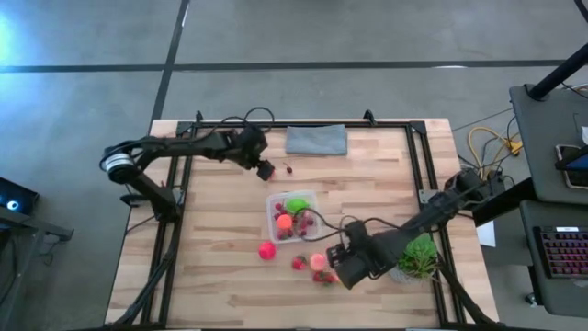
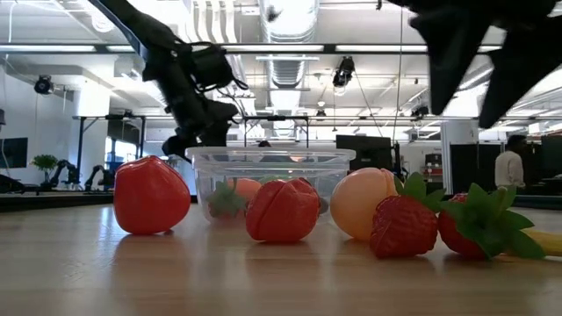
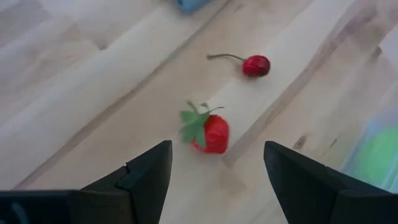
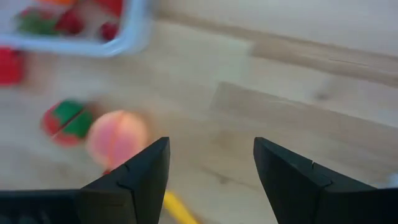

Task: Pick and placing Produce into tupperware
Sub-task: Put the red strawberry into the transparent container

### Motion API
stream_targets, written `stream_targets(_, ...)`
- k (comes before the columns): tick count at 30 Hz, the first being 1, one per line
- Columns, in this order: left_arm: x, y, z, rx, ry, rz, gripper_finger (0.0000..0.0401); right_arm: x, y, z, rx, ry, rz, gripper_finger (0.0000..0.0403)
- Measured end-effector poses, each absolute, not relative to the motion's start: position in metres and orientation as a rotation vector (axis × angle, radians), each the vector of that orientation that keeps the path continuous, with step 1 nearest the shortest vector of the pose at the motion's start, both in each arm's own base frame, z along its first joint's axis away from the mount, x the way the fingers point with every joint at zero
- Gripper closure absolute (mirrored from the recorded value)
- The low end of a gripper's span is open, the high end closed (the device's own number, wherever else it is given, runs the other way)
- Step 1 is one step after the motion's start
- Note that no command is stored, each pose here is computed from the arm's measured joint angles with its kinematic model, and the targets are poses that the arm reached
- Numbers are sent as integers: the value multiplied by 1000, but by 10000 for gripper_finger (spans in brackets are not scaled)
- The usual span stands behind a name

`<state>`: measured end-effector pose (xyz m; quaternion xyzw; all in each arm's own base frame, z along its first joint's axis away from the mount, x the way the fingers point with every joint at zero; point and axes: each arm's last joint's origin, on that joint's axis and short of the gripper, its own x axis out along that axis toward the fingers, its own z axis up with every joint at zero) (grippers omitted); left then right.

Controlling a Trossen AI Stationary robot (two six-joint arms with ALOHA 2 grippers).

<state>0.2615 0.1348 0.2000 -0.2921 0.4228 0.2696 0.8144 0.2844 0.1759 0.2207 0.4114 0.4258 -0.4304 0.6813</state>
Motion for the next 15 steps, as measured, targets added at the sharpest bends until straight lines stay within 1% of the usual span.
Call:
stream_targets(3, 268, 132, 194, -611, 929, 572, 161, 274, 177, 221, 941, 928, -1070, 179)
stream_targets(5, 271, 130, 190, -610, 940, 607, 161, 269, 178, 221, 929, 924, -1108, 179)
stream_targets(7, 271, 130, 188, -617, 943, 640, 161, 266, 178, 222, 912, 929, -1124, 179)
stream_targets(15, 277, 132, 176, -665, 950, 672, 161, 261, 173, 222, 823, 960, -1163, 179)
